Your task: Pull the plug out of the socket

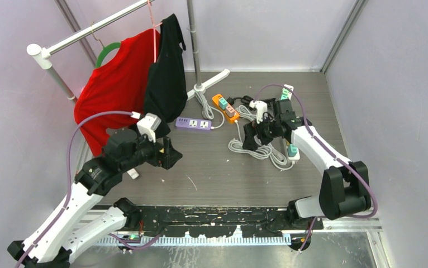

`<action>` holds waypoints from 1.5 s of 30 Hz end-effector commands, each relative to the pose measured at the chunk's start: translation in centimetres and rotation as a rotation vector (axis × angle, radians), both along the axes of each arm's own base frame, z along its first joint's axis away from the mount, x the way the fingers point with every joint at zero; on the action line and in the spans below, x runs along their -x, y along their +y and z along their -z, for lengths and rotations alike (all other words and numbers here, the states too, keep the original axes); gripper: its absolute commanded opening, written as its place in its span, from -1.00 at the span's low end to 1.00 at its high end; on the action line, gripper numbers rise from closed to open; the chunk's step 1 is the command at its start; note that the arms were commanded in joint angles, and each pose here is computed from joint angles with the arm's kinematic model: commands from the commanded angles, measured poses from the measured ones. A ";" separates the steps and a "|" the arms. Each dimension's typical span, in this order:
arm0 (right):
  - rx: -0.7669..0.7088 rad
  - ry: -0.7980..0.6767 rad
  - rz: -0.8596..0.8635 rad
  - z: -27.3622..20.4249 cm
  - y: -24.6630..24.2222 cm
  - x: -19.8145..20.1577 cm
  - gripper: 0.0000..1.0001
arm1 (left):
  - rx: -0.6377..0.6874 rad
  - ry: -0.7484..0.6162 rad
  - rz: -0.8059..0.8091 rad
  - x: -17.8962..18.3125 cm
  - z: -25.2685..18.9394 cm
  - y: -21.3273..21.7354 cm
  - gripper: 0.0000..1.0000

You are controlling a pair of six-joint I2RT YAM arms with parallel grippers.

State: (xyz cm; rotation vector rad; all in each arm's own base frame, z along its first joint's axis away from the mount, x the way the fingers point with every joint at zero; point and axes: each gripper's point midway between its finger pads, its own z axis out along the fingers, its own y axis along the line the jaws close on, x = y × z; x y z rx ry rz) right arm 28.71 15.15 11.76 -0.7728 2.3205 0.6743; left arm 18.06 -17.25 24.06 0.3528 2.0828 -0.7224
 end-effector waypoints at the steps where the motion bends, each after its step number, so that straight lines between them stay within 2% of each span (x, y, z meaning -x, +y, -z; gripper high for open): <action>1: 0.104 -0.082 -0.048 0.6 1.0 -1.8 0.93 | -0.230 -0.126 0.077 -1.7 0.5 1.3 0.81; 7: 0.286 -0.065 -0.068 3.5 1.4 -3.7 0.80 | -0.281 -0.162 0.087 -3.8 2.7 0.6 0.92; 11: 0.322 -0.051 -0.073 4.7 1.0 -3.9 0.73 | -0.301 -0.105 0.062 -4.4 3.9 1.5 0.92; 20: 0.350 0.015 -0.174 7.0 2.1 -2.2 0.34 | -0.246 -0.105 0.031 -5.1 3.7 2.2 0.90; 28: 0.355 0.029 -0.232 6.7 2.0 -1.1 -0.31 | -0.242 -0.121 0.023 -4.9 3.6 2.5 0.88; 30: 0.361 0.028 -0.270 6.5 1.8 -0.5 -0.55 | -0.243 -0.121 0.021 -4.9 3.6 2.5 0.88; 33: 0.367 0.049 -0.350 6.1 1.3 1.2 -0.74 | -0.245 -0.124 0.017 -4.9 3.6 2.6 0.87; 40: 0.371 0.025 -0.488 4.1 -1.2 4.9 -0.86 | -0.246 -0.127 0.010 -4.8 3.5 2.8 0.87; 45: 0.467 0.055 -0.615 4.1 -4.6 8.8 -0.91 | -0.240 -0.129 0.012 -4.8 3.5 2.7 0.87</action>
